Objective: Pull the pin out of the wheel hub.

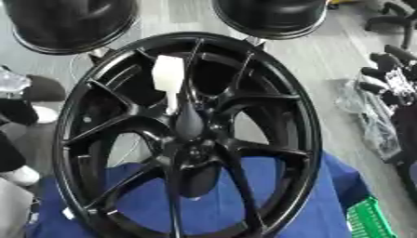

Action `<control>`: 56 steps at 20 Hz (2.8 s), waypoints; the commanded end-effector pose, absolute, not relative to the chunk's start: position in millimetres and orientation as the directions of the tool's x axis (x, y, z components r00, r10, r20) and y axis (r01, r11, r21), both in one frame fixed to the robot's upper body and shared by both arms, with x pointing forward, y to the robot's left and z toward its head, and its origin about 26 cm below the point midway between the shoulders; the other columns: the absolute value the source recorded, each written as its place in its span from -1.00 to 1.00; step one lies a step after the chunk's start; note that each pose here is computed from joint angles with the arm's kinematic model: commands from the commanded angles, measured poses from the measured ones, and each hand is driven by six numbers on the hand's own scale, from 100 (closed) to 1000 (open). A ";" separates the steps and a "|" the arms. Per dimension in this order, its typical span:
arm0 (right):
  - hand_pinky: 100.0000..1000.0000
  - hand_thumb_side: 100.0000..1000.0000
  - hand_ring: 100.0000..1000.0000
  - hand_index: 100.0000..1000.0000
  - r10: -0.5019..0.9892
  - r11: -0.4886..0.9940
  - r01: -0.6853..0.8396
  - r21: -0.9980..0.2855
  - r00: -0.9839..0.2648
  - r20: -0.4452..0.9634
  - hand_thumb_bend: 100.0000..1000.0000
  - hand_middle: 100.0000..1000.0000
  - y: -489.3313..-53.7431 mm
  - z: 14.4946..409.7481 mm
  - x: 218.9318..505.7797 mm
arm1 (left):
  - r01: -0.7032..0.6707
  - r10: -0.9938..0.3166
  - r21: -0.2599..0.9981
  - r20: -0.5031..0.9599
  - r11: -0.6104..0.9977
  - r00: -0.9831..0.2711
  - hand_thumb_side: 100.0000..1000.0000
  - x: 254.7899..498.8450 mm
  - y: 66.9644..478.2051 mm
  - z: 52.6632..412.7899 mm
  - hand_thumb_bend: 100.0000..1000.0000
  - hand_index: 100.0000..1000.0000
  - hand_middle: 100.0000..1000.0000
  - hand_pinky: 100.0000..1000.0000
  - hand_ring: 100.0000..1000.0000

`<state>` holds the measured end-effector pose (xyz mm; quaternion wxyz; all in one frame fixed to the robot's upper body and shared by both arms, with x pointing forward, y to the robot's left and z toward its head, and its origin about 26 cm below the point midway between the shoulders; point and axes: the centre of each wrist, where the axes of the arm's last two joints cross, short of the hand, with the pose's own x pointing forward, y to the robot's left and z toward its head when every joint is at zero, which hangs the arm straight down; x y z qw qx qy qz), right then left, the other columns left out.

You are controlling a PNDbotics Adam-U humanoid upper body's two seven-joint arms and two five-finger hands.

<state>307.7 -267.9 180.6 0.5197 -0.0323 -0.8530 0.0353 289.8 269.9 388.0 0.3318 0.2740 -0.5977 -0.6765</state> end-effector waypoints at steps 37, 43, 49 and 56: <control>0.57 0.03 0.66 0.83 0.116 0.993 0.034 -0.113 -0.446 0.888 -0.66 0.65 -273.2 180.6 307.9 | 0.366 -0.711 0.925 0.185 -0.108 -0.678 0.03 404.8 220.7 385.0 0.23 0.70 0.56 1.00 0.81; 0.57 0.02 0.66 0.83 0.117 0.993 0.032 -0.115 -0.444 0.889 -0.66 0.65 -272.5 180.4 308.2 | 0.375 -0.670 0.919 0.206 -0.117 -0.713 0.03 398.6 210.9 386.1 0.21 0.70 0.57 1.00 0.82; 0.57 0.02 0.66 0.83 0.117 0.993 0.029 -0.116 -0.443 0.889 -0.66 0.65 -271.9 180.3 308.2 | 0.311 -0.644 0.927 0.110 -0.209 -0.757 -0.04 383.2 196.2 384.2 0.28 0.70 0.60 0.97 0.83; 0.57 0.02 0.65 0.82 0.117 0.993 0.029 -0.116 -0.443 0.889 -0.66 0.65 -271.8 180.5 308.3 | 0.247 -0.638 0.929 0.015 -0.276 -0.770 -0.22 373.8 188.3 382.6 0.34 0.71 0.64 0.95 0.84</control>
